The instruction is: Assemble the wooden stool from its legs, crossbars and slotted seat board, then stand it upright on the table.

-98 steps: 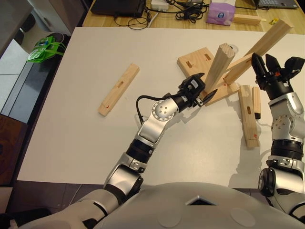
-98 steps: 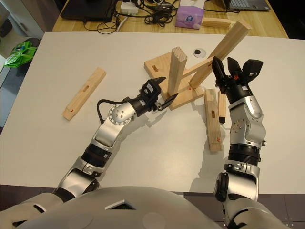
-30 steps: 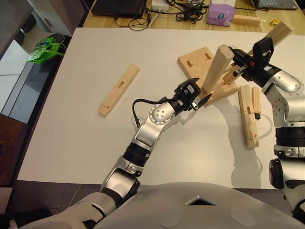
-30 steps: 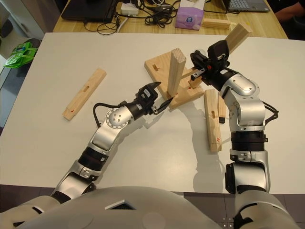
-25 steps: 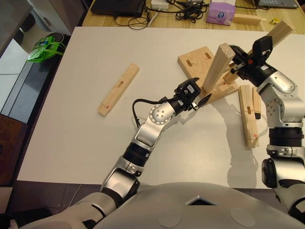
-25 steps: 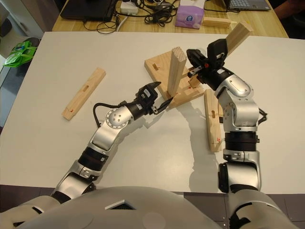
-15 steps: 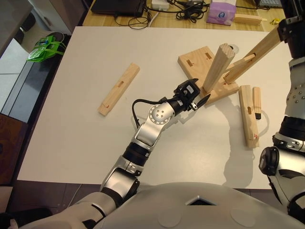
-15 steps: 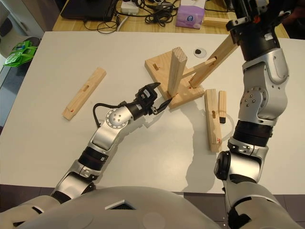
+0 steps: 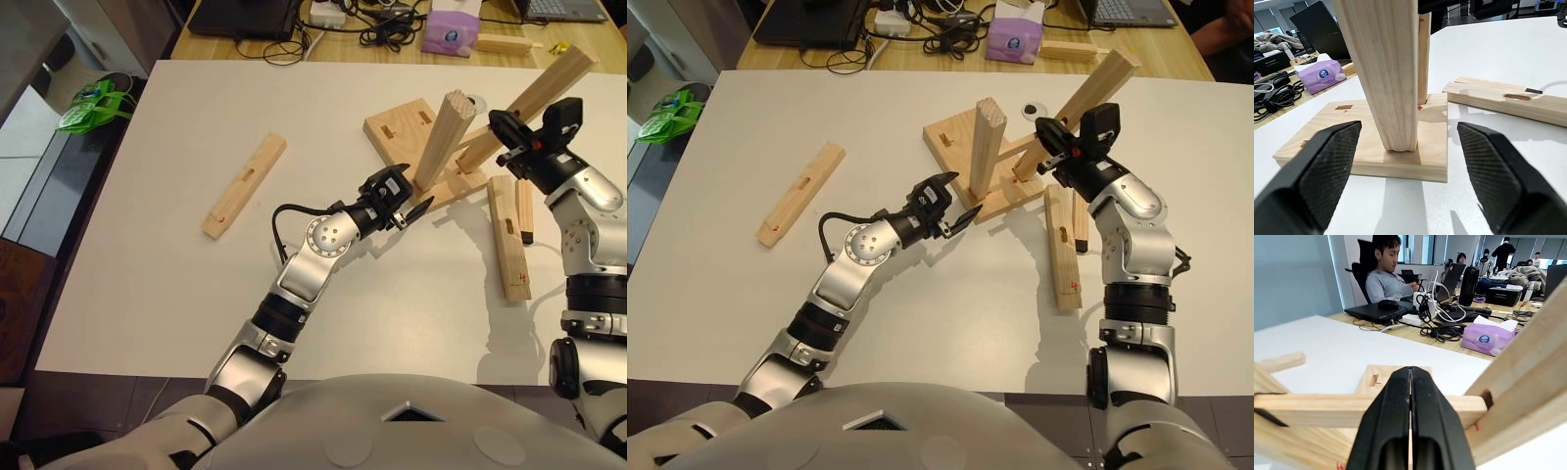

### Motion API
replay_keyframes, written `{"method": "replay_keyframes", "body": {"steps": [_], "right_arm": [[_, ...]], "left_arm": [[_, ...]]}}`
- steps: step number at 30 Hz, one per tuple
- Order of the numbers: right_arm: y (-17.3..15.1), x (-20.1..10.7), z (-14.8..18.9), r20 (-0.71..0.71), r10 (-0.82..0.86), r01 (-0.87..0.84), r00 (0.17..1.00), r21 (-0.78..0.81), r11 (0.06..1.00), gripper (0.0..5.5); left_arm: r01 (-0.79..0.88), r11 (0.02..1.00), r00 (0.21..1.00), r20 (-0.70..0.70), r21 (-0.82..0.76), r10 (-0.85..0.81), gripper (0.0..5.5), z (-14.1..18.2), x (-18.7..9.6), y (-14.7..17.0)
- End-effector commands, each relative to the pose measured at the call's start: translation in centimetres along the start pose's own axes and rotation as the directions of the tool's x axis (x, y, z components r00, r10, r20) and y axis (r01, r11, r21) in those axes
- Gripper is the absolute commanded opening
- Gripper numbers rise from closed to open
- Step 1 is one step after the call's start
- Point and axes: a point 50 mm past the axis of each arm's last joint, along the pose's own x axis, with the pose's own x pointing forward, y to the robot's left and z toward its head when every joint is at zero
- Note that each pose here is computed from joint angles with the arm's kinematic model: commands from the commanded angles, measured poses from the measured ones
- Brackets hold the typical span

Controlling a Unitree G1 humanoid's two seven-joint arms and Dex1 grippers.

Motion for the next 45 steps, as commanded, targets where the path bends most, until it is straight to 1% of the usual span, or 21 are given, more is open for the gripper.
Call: {"method": "replay_keyframes", "body": {"steps": [1, 2, 4, 12, 15, 18, 21, 24, 27, 30, 32, 34, 36, 38, 40, 45], "right_arm": [[0.7, 0.7, 3.9, 0.214, 0.016, -0.018, 0.977, 0.005, 1.000, 0.01], [0.8, 0.7, 5.0, 0.263, 0.016, -0.017, 0.965, 0.000, 1.000, 0.01], [1.0, 0.8, 6.3, 0.317, 0.013, -0.011, 0.948, -0.006, 1.000, 0.01], [1.9, 0.7, 9.2, 0.434, 0.017, -0.013, 0.901, -0.012, 1.000, 0.01], [2.0, 0.5, 10.1, 0.460, 0.028, -0.015, 0.888, -0.033, 0.999, 0.01], [1.9, 0.1, 10.0, 0.438, 0.057, -0.039, 0.897, -0.049, 0.998, 0.01], [3.7, -0.7, 10.0, 0.434, 0.212, -0.224, 0.876, -0.023, 0.974, 0.01], [6.1, -1.5, 10.4, 0.442, 0.362, -0.419, 0.820, 0.033, 0.908, 0.01], [7.1, -2.0, 10.8, 0.443, 0.417, -0.494, 0.794, 0.069, 0.867, 0.01], [7.8, -2.1, 10.6, 0.430, 0.437, -0.519, 0.790, 0.090, 0.850, 0.01], [7.3, -1.8, 11.1, 0.466, 0.374, -0.466, 0.802, 0.095, 0.880, 0.01], [5.8, -1.2, 12.3, 0.515, 0.260, -0.363, 0.817, 0.108, 0.926, 0.01], [3.2, -0.2, 13.8, 0.546, 0.091, -0.195, 0.833, 0.136, 0.971, 0.01], [0.3, 0.7, 15.5, 0.551, -0.060, -0.034, 0.832, 0.159, 0.987, 0.01], [-2.4, 1.2, 17.7, 0.564, -0.167, 0.093, 0.809, 0.158, 0.983, 0.01], [-6.7, 1.1, 22.2, 0.607, -0.354, 0.306, 0.711, 0.186, 0.934, 0.01]], "left_arm": [[-0.005, 1.000, 1.000, -0.007, 0.018, 0.005, 3.63, 0.0, 0.0, 0.2], [-0.008, 1.000, 1.000, -0.006, 0.019, 0.008, 3.63, 0.0, 0.0, 0.3], [-0.012, 1.000, 1.000, -0.006, 0.021, 0.012, 3.63, 0.0, 0.0, 0.4], [-0.016, 0.999, 1.000, -0.004, 0.028, 0.016, 3.63, 0.1, -0.2, 0.6], [-0.025, 0.999, 1.000, 0.000, 0.031, 0.025, 3.63, 0.1, -0.4, 0.7], [-0.067, 0.997, 0.998, 0.024, 0.034, 0.066, 3.63, 0.6, -0.9, 1.3], [-0.165, 0.986, 0.977, 0.136, -0.009, 0.165, 3.63, 2.0, -2.0, 2.9], [-0.232, 0.970, 0.938, 0.249, -0.067, 0.242, 3.63, 3.5, -2.7, 4.1], [-0.248, 0.964, 0.915, 0.302, -0.098, 0.266, 3.63, 4.2, -3.0, 4.4], [-0.258, 0.960, 0.904, 0.325, -0.108, 0.279, 3.63, 4.5, -3.1, 4.5], [-0.268, 0.957, 0.896, 0.336, -0.109, 0.290, 3.63, 4.7, -3.2, 4.7], [-0.275, 0.955, 0.893, 0.341, -0.109, 0.295, 3.63, 4.7, -3.3, 4.9], [-0.279, 0.954, 0.891, 0.343, -0.107, 0.298, 3.63, 4.7, -3.2, 4.9], [-0.280, 0.954, 0.890, 0.345, -0.103, 0.298, 3.63, 4.7, -3.2, 4.9], [-0.276, 0.956, 0.893, 0.343, -0.096, 0.292, 3.63, 4.7, -3.0, 4.8], [-0.270, 0.959, 0.894, 0.345, -0.091, 0.284, 3.63, 4.7, -2.6, 4.5]]}}
